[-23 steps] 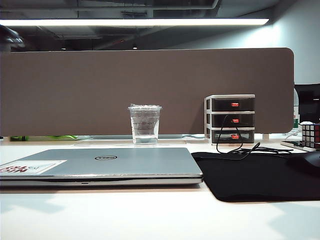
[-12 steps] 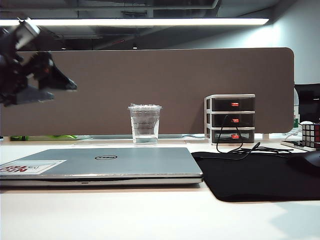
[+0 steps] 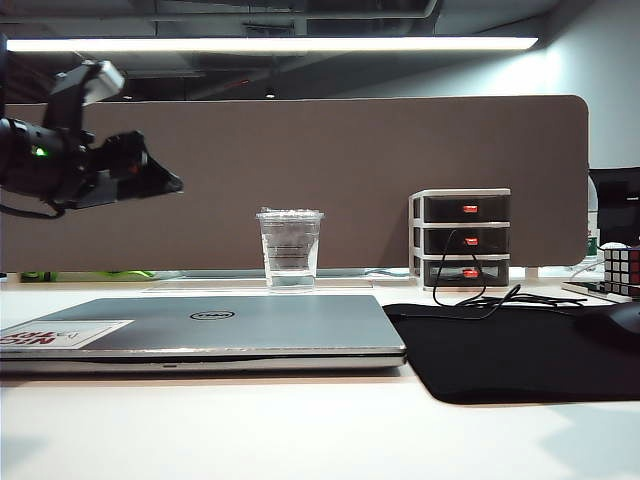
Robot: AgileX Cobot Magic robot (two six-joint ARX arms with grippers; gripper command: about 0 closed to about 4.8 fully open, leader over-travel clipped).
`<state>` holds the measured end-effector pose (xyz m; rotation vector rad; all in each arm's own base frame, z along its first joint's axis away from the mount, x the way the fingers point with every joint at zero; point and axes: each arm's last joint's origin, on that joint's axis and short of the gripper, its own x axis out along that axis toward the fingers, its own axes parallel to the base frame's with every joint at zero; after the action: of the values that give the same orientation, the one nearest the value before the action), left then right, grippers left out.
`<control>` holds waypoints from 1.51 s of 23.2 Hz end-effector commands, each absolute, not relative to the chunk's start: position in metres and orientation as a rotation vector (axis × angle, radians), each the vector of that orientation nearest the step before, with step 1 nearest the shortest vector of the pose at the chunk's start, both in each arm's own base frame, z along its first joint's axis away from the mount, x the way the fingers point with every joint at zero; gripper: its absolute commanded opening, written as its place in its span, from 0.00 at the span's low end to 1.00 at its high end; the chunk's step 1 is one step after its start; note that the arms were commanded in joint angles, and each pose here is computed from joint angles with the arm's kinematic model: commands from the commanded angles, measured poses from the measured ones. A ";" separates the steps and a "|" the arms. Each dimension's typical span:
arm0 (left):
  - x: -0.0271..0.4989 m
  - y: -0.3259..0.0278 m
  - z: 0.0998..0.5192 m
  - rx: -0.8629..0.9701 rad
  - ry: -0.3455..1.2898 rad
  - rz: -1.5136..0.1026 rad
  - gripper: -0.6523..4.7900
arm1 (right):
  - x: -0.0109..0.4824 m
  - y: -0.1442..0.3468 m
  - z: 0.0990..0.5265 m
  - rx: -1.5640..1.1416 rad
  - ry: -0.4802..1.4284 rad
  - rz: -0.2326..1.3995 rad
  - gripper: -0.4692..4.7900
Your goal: Pick up the coffee cup and place it on the right side of the laptop.
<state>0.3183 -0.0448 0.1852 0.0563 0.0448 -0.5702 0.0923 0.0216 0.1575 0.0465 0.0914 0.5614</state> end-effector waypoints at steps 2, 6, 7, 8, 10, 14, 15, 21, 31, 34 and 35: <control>0.329 -0.049 0.189 0.236 -0.139 -0.703 0.88 | 0.092 0.022 0.157 0.047 0.085 0.565 0.09; 0.362 -0.053 0.176 0.194 -0.090 -0.732 1.00 | 0.092 0.022 0.157 0.046 0.085 0.564 0.09; 0.374 -0.055 0.172 0.193 -0.094 -0.771 1.00 | 0.092 0.022 0.157 0.046 0.085 0.564 0.09; 0.381 -0.056 0.169 0.192 -0.095 -0.790 1.00 | 0.092 0.022 0.157 0.046 0.085 0.565 0.09; 0.397 -0.059 0.162 0.192 -0.101 -0.836 1.00 | 0.092 0.022 0.157 0.046 0.085 0.565 0.09; 0.422 -0.062 0.154 0.174 -0.091 -0.889 1.00 | 0.092 0.022 0.157 0.047 0.086 0.565 0.09; 0.426 -0.063 0.153 0.173 -0.089 -0.899 1.00 | 0.092 0.022 0.157 0.047 0.086 0.565 0.09; 0.448 -0.065 0.153 0.190 -0.124 -0.919 1.00 | 0.092 0.022 0.157 0.046 0.085 0.565 0.09; 0.497 -0.074 0.138 0.151 -0.080 -1.153 1.00 | 0.092 0.022 0.157 0.045 0.085 0.569 0.09; 0.504 -0.075 0.136 0.139 -0.060 -1.154 1.00 | 0.092 0.022 0.157 0.043 0.085 0.569 0.09; 0.505 -0.075 0.135 0.136 -0.056 -1.161 1.00 | 0.092 0.022 0.157 0.042 0.085 0.569 0.09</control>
<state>0.5028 -0.0753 0.1326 0.1376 -0.0531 -1.1474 0.0921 0.0221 0.1576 0.0456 0.0913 0.5664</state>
